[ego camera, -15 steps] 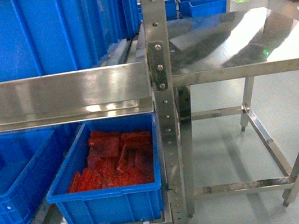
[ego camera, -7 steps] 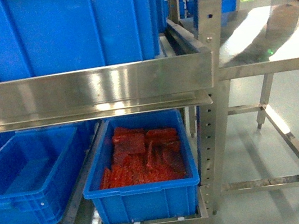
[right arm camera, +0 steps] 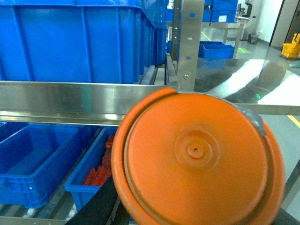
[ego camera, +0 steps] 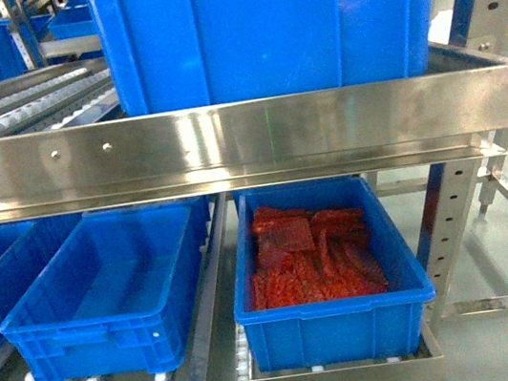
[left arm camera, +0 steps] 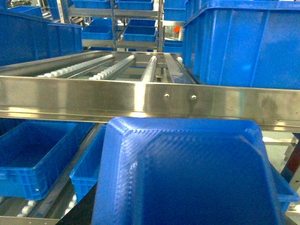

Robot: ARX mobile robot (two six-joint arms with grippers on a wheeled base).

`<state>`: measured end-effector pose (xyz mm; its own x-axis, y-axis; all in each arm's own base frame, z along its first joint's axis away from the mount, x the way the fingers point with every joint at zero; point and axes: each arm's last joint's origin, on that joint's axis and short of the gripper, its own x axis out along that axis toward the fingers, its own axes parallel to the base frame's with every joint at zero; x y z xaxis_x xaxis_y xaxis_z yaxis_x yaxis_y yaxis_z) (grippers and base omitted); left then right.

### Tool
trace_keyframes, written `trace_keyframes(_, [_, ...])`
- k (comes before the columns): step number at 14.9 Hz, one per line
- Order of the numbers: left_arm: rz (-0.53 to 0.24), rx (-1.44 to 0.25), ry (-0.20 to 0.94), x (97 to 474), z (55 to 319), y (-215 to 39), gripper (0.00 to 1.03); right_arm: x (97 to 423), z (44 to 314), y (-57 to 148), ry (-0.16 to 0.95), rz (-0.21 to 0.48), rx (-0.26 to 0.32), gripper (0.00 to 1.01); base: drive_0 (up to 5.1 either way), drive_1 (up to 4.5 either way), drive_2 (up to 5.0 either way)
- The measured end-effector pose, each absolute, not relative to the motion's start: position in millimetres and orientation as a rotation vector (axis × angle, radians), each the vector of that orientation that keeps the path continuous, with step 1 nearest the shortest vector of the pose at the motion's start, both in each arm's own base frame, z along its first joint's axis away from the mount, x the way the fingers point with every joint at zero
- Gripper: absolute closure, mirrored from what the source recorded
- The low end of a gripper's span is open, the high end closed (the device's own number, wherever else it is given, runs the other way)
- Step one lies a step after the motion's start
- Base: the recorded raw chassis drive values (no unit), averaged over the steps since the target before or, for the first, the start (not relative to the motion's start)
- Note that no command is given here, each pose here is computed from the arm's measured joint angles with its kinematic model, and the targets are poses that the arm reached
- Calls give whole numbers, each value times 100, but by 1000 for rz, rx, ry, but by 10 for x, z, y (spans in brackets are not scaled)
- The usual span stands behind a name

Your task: Sort blue parts and orange caps into right shelf containers

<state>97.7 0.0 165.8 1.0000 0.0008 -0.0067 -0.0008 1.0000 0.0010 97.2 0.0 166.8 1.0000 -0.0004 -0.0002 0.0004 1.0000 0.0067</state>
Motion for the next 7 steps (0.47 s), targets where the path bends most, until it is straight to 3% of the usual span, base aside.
trace_keyframes(7, [1, 1, 7, 977, 1657, 0, 61, 972, 1671, 0, -2, 0, 7, 56, -513, 233, 233])
